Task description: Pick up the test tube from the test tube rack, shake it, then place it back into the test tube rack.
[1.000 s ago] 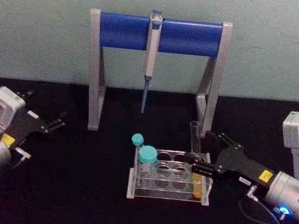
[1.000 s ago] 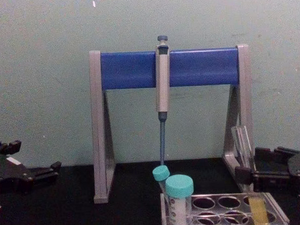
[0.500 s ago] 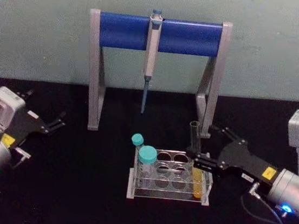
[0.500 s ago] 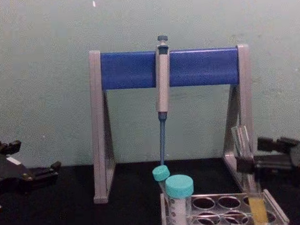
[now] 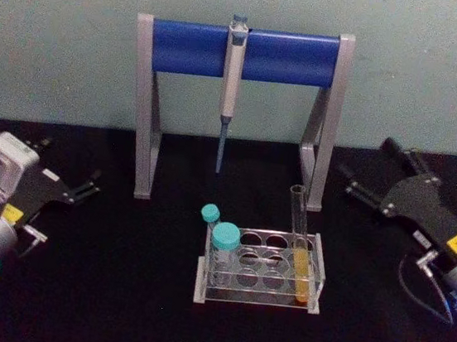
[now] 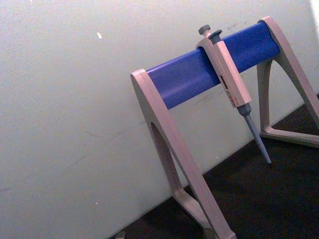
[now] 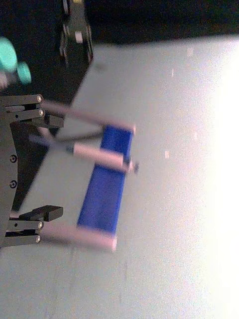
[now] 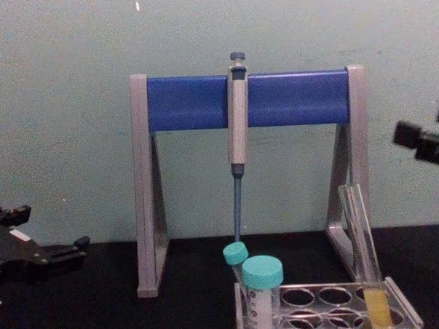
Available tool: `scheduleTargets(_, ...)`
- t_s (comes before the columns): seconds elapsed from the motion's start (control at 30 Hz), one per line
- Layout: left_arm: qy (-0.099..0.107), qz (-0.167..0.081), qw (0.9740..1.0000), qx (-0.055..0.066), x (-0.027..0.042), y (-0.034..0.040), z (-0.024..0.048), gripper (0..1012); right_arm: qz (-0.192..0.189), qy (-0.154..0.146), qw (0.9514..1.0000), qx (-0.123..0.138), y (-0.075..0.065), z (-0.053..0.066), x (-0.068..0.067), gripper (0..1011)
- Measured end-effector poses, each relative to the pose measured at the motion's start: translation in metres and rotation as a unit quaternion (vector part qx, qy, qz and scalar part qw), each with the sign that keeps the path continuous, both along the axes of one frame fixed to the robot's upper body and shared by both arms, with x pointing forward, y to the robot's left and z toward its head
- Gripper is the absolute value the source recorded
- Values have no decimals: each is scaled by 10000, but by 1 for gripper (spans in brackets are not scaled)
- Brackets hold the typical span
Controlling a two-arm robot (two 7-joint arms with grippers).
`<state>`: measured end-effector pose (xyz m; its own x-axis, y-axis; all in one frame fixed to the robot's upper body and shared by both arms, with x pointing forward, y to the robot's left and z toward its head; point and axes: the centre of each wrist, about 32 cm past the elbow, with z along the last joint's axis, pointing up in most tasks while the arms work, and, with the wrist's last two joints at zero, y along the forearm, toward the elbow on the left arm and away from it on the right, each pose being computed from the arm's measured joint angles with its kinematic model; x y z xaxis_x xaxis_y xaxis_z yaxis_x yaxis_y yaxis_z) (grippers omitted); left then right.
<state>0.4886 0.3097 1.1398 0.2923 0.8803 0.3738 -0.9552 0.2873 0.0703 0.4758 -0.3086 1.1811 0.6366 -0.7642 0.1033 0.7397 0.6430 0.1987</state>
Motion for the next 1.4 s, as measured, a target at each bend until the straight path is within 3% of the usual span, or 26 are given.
scheduleTargets(0.1, 0, 0, 10000, 0, 0, 0, 0, 1001, -539, -26, 9985, 8, 2, 3, -36, 1000)
scheduleTargets(0.2, 0, 0, 10000, 0, 0, 0, 0, 1001, -1126, 205, 9934, -124, 37, -24, -46, 1000)
scheduleTargets(0.23, 0, 0, 10000, 0, 0, 0, 0, 1001, -1126, 205, 9934, -124, 37, -24, -46, 1000)
scheduleTargets(0.33, 0, 0, 10000, 0, 0, 0, 0, 1001, -1484, 487, 9874, -250, 69, -74, -35, 1000)
scheduleTargets(0.4, 0, 0, 10000, 0, 0, 0, 0, 1001, -1774, 740, 9806, -388, 97, -117, -13, 1000)
scheduleTargets(0.43, 0, 0, 10000, 0, 0, 0, 0, 1001, -1774, 740, 9806, -388, 97, -117, -13, 1000)
scheduleTargets(0.57, 0, 0, 10000, 0, 0, 0, 0, 1001, -2078, 1157, 9695, -586, 133, -186, 24, 1000)
scheduleTargets(0.67, 0, 0, 10000, 0, 0, 0, 0, 1001, -2151, 1378, 9647, -647, 143, -219, 43, 1000)
scheduleTargets(0.9, 0, 0, 10000, 0, 0, 0, 0, 1001, -2167, 1630, 9603, -653, 140, -264, 70, 1000)
scheduleTargets(1.4, 0, 0, 10000, 0, 0, 0, 0, 1001, -2166, 1631, 9602, -665, 143, -264, 70, 1000)
